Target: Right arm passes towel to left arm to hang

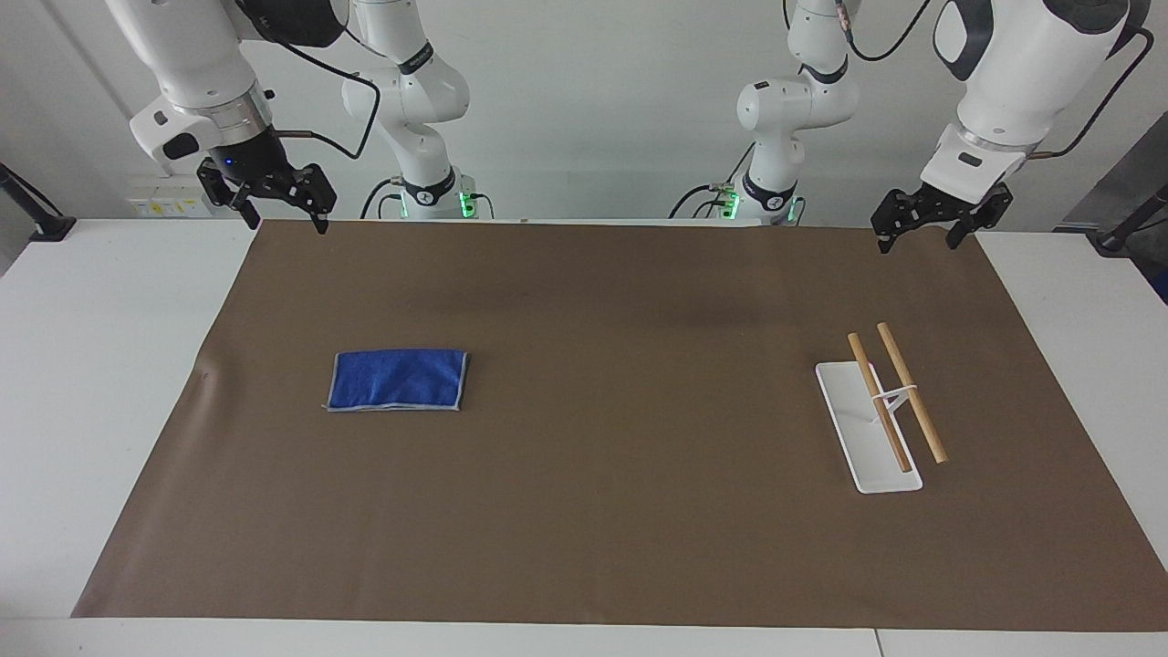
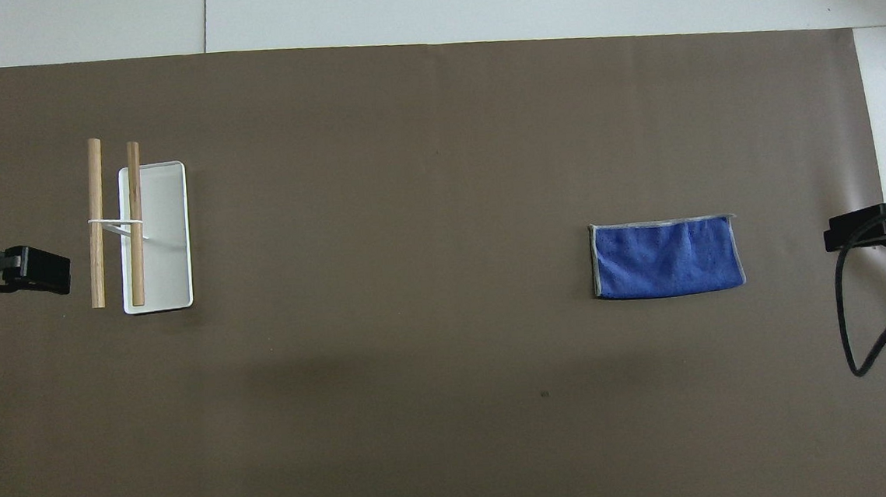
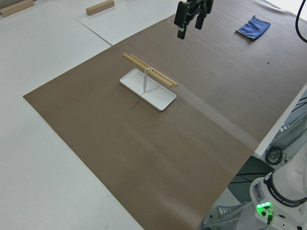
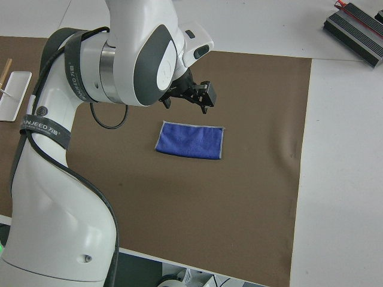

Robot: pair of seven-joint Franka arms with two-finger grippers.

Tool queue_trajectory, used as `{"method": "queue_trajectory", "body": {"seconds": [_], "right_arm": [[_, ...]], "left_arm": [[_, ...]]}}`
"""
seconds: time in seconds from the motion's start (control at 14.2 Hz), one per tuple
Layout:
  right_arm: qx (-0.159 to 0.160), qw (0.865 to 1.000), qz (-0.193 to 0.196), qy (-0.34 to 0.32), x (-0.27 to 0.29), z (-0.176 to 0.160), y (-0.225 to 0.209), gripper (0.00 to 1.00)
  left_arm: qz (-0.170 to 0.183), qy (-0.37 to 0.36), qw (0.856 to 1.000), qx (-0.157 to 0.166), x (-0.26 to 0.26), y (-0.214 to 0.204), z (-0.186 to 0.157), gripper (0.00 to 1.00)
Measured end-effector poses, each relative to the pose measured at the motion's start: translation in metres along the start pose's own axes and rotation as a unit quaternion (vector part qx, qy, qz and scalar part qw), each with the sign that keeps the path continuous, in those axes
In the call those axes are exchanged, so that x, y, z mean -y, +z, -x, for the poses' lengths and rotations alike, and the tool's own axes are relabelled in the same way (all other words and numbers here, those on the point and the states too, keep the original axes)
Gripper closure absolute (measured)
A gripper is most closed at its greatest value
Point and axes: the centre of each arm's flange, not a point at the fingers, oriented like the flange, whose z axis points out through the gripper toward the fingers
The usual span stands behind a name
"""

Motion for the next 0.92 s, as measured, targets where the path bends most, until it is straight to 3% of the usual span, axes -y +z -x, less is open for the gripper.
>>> {"method": "queue_trajectory", "body": {"seconds": [0.92], "right_arm": [[-0.004, 1.0, 0.0, 0.0, -0.0003, -0.0001, 0.0, 0.0]], "left_arm": [[0.0, 0.0, 1.0, 0.0, 0.0, 0.0, 0.0, 0.0]]}}
